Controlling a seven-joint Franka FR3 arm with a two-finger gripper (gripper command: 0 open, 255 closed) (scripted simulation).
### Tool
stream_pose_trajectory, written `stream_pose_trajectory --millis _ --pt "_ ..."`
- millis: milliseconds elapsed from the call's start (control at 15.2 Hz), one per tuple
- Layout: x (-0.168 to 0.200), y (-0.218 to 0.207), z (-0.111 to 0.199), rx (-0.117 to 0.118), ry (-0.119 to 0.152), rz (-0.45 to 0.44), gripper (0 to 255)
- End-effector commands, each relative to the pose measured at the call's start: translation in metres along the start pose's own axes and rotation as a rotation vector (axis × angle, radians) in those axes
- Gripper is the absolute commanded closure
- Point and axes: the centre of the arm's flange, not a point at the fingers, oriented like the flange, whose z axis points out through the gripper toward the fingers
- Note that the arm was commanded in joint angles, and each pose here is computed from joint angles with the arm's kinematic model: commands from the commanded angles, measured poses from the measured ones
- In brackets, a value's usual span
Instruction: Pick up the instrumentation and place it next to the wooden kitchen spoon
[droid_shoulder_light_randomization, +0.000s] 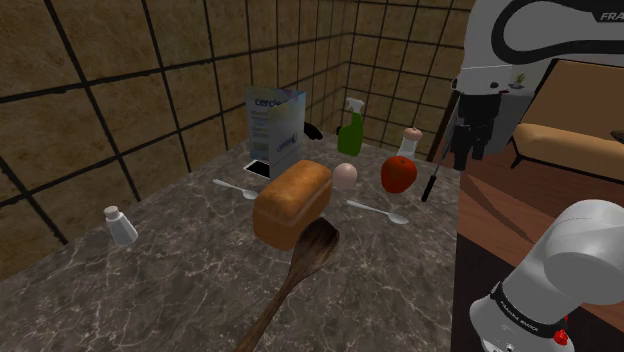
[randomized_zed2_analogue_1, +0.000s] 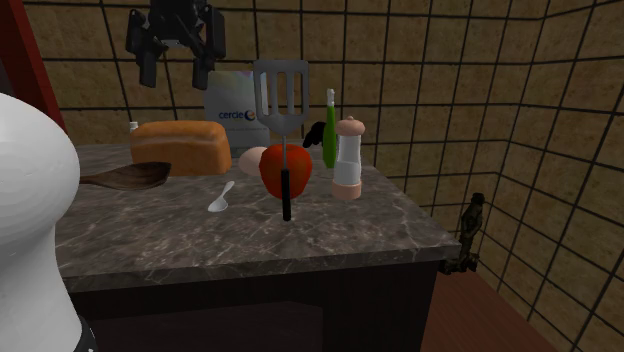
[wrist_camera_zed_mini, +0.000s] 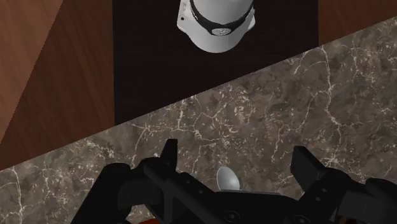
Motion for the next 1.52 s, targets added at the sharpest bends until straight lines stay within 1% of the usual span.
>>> stream_pose_trajectory --millis 0,1452 --pt "0.000 0.000 0.000 0.000 0.000 0.000 0" --pt "0.228 0.160 -0.021 -0.076 0.028 -0.089 0"
